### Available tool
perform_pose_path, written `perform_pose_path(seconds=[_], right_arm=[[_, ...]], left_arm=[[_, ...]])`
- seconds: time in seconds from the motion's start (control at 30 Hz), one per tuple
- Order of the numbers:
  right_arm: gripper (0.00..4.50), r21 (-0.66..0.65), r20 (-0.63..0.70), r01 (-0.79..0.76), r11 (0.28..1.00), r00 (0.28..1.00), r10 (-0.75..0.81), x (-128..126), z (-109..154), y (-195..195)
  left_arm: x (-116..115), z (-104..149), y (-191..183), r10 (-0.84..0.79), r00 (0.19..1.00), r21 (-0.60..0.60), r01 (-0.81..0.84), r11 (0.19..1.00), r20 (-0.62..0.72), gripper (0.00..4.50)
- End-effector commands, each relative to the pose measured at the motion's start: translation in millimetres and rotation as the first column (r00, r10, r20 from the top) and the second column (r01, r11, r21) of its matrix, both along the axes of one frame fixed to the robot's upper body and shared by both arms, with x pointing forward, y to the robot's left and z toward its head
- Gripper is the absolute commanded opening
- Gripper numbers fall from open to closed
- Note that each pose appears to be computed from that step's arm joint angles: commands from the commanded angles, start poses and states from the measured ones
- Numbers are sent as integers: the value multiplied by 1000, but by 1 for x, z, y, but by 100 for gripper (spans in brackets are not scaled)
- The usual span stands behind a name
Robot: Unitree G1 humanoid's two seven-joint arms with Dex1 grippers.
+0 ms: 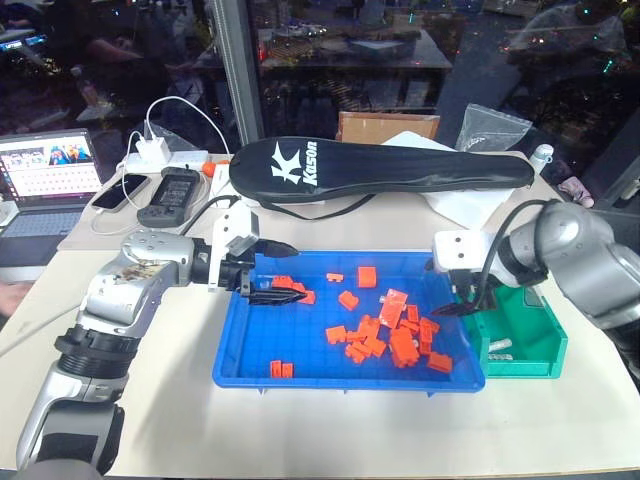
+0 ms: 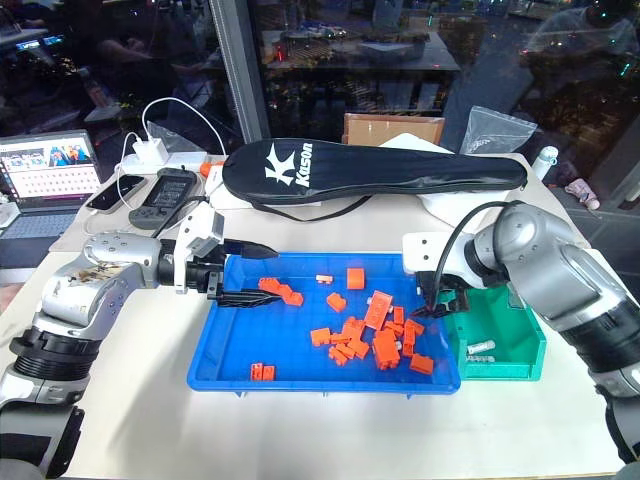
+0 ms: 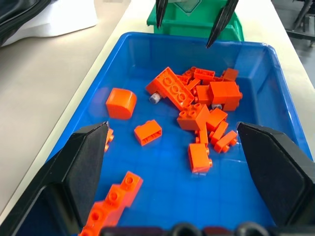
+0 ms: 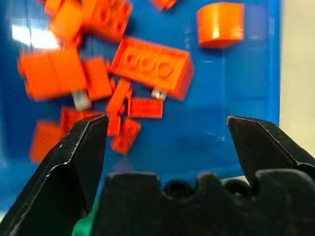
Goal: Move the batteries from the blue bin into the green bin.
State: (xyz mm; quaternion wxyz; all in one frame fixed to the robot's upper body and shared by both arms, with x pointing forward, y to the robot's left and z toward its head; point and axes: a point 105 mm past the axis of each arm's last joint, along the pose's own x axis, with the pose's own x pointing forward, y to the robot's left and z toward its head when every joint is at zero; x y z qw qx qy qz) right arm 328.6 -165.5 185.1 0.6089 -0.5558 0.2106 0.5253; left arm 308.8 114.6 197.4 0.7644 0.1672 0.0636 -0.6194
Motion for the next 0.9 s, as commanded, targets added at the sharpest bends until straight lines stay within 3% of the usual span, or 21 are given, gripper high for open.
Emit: perform_pose_path(seconds=[0.03,0.23,0.5,0.8,0.9], right_arm=[[447,-112,70,-170,979,982,178,17,0,12],[447,-142,84,-256,956,959,269,33,-10,25],[447,-181,26,-374,909,923,385,26,-25,38],[447,-197,-7,-401,895,913,408,24,-36,39],[377,-199,-22,-399,895,915,403,23,-42,38]], left_arm=[[-4,7,3,12,999,-5,-12,1000,44,450],[-9,6,7,35,999,-2,-35,999,39,450],[-10,8,11,53,998,3,-53,999,41,450],[-9,8,11,57,998,6,-57,998,40,450],[-9,8,11,56,998,7,-56,998,42,450]])
